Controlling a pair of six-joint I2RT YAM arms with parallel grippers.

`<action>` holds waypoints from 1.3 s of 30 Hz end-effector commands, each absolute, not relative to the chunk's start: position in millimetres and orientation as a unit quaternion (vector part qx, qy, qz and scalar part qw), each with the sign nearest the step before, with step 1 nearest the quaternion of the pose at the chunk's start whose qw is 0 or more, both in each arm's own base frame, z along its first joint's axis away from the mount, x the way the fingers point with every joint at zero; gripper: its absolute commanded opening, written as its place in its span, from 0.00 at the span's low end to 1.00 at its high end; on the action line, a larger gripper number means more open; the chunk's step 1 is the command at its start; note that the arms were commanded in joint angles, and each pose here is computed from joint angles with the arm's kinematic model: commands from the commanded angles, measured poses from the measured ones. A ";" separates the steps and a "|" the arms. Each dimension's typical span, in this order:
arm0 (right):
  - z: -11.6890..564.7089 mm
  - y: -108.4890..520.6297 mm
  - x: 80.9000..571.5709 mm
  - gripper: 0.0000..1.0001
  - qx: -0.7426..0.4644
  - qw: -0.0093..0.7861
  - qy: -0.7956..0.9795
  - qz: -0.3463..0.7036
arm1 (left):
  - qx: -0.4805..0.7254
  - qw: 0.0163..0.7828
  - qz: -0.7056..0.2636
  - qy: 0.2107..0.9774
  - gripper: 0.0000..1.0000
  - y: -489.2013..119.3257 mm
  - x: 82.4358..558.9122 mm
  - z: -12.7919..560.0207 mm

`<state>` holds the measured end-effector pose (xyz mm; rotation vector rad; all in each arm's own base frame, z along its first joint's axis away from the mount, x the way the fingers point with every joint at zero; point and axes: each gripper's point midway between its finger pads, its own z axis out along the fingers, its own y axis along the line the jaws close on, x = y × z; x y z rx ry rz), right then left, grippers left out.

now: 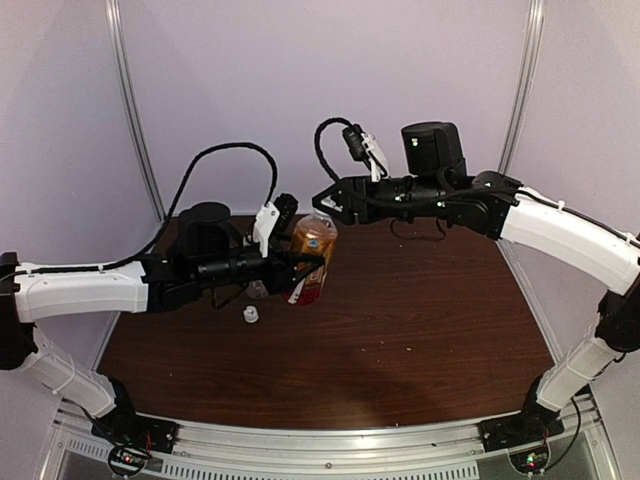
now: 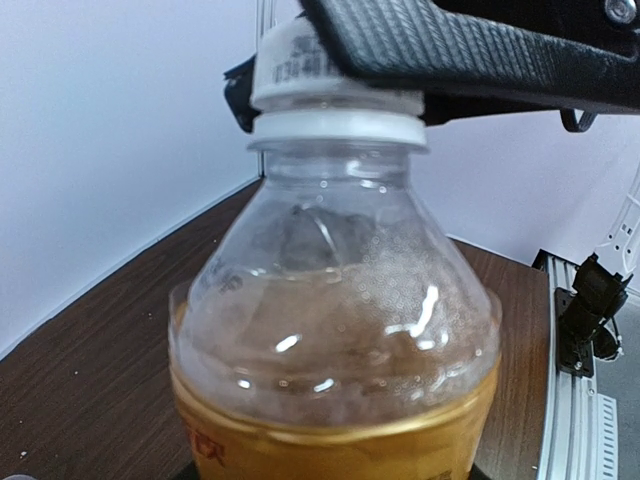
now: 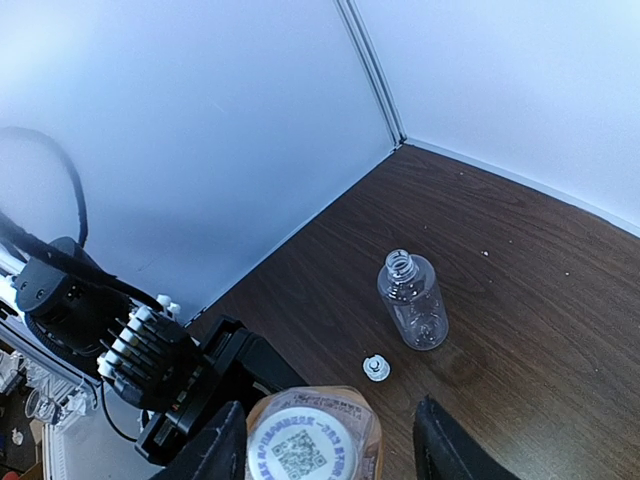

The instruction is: Unscrew the bottle caps

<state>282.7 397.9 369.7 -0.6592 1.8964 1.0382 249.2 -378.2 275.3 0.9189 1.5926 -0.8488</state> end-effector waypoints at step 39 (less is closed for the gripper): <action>410.5 394.7 163.8 0.13 -0.605 0.364 0.475 0.525 | 0.492 0.522 -0.501 0.485 0.18 -394.7 172.5 335.7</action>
